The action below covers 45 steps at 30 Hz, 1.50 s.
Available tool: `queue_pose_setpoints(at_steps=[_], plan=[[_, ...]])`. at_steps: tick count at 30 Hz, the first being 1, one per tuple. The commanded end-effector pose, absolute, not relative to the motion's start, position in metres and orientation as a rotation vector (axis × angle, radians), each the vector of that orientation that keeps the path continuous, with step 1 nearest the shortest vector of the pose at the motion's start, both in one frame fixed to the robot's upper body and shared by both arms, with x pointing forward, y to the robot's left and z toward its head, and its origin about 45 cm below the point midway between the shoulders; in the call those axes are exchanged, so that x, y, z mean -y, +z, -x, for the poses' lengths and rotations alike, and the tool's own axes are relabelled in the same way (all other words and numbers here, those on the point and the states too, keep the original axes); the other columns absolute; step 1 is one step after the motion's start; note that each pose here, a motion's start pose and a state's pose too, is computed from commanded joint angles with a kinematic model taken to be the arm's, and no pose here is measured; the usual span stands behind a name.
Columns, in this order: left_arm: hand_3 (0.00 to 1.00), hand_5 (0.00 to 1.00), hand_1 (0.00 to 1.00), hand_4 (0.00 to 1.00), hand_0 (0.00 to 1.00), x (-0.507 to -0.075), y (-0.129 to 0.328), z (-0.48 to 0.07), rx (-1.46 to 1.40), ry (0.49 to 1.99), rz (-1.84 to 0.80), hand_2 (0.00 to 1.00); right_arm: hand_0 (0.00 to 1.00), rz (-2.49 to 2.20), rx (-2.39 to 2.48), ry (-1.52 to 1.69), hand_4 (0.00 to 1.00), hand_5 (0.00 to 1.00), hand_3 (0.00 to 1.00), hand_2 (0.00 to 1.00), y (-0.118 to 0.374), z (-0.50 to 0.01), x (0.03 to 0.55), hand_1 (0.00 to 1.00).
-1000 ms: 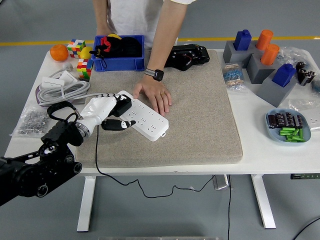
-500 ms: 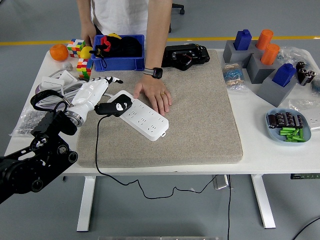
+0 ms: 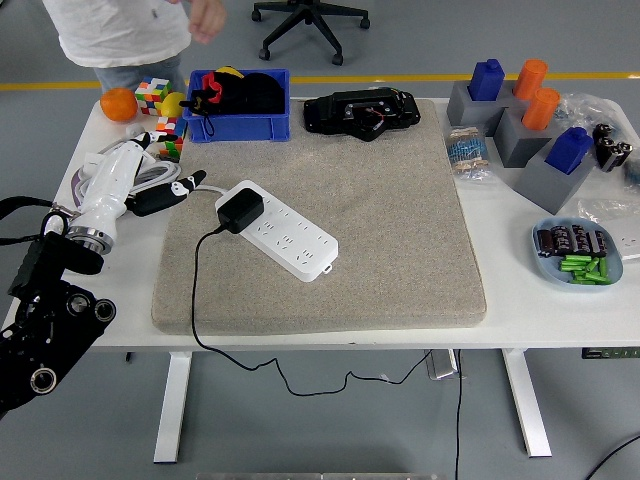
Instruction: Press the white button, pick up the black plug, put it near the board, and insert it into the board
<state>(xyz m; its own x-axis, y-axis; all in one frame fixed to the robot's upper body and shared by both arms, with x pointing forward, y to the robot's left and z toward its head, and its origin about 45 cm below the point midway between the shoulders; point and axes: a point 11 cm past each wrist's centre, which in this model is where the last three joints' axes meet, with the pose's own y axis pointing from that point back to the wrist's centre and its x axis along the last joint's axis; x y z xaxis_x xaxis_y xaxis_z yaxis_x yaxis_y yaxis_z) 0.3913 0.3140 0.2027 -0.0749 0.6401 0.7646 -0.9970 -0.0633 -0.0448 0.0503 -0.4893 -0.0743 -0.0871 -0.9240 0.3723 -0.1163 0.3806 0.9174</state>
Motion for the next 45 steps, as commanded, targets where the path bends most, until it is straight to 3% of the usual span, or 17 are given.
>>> queue_pose_setpoints(at_steps=[6, 14, 45], plan=[[0.752, 0.528, 0.845, 0.862, 0.837, -0.342, 0.209, -0.385, 0.600, 1.685, -0.564, 0.789, 0.697, -1.008, 1.520, -0.862, 0.668, 0.411, 0.590, 0.648, -0.071, -0.072, 0.489, 0.638], [0.724, 0.507, 0.809, 0.853, 0.810, -0.362, 0.193, -0.361, 0.463, 1.794, -0.492, 0.765, 0.697, -0.991, 1.501, -0.873, 0.668, 0.411, 0.590, 0.648, -0.073, -0.059, 0.490, 0.638], [0.721, 0.468, 0.779, 0.828, 0.795, -0.369, 0.183, -0.344, 0.410, 1.787, -0.536, 0.743, 0.697, -0.988, 1.495, -0.887, 0.669, 0.414, 0.591, 0.649, -0.075, -0.052, 0.487, 0.638]])
